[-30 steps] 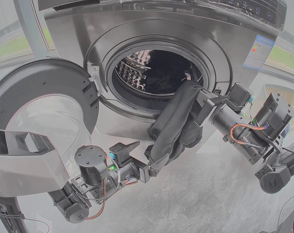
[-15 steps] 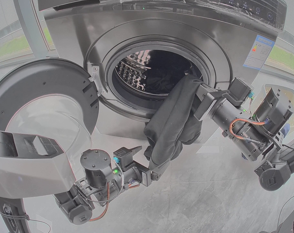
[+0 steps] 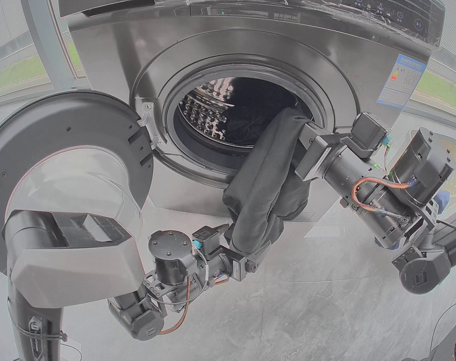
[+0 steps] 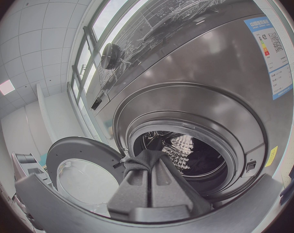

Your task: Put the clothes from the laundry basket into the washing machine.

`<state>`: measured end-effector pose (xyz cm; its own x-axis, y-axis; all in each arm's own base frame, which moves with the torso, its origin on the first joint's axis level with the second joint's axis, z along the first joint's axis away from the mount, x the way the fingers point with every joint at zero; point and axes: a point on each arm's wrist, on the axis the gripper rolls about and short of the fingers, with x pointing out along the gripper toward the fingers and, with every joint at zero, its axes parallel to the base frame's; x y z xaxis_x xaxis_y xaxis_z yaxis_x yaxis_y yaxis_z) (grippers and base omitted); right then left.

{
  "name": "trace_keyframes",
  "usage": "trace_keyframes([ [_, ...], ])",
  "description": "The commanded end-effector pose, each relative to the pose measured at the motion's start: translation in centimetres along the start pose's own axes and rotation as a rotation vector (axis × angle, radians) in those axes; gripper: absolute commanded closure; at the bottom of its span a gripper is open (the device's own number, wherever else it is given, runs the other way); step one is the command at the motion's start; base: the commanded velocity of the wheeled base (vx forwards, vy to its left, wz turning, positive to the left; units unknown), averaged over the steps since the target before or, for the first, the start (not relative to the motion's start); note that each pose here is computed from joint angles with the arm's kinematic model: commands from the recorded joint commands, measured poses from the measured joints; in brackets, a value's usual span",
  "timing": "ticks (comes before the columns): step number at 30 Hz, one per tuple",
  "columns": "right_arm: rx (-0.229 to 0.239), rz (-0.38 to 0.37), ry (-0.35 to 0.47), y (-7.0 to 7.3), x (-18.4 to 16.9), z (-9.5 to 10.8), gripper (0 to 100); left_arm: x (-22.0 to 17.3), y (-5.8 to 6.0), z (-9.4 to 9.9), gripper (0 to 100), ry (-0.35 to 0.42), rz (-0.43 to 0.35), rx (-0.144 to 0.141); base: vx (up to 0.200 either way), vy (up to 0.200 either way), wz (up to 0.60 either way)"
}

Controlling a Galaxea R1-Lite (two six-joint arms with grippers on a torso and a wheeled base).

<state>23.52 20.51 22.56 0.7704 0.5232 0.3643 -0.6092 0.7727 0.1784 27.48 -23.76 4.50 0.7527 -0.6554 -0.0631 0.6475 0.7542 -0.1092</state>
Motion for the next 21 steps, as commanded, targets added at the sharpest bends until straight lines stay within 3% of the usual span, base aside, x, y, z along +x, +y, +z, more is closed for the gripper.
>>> trace_keyframes([
  [1,0.001,0.001,0.002,0.1,-0.2,0.1,100,2.4,1.1,-2.3,0,0.01,0.029,-0.001,0.0,0.0,0.0],
  [6,0.001,0.003,0.004,0.1,-0.3,0.1,100,4.5,2.4,-2.9,0,-0.037,0.096,-0.003,0.0,0.0,0.0],
  [12,0.001,0.004,0.004,0.1,-0.4,0.2,100,5.4,2.6,-2.5,0,-0.079,0.115,-0.006,0.0,0.0,0.0],
  [13,0.001,0.001,0.003,0.1,-0.4,0.2,100,5.6,2.6,-2.6,100,-0.081,0.118,-0.006,0.0,0.0,0.0],
  [21,0.0,-0.003,0.005,-0.1,-0.8,0.3,100,6.3,2.7,-1.4,100,-0.139,0.14,-0.019,0.0,0.0,0.0],
])
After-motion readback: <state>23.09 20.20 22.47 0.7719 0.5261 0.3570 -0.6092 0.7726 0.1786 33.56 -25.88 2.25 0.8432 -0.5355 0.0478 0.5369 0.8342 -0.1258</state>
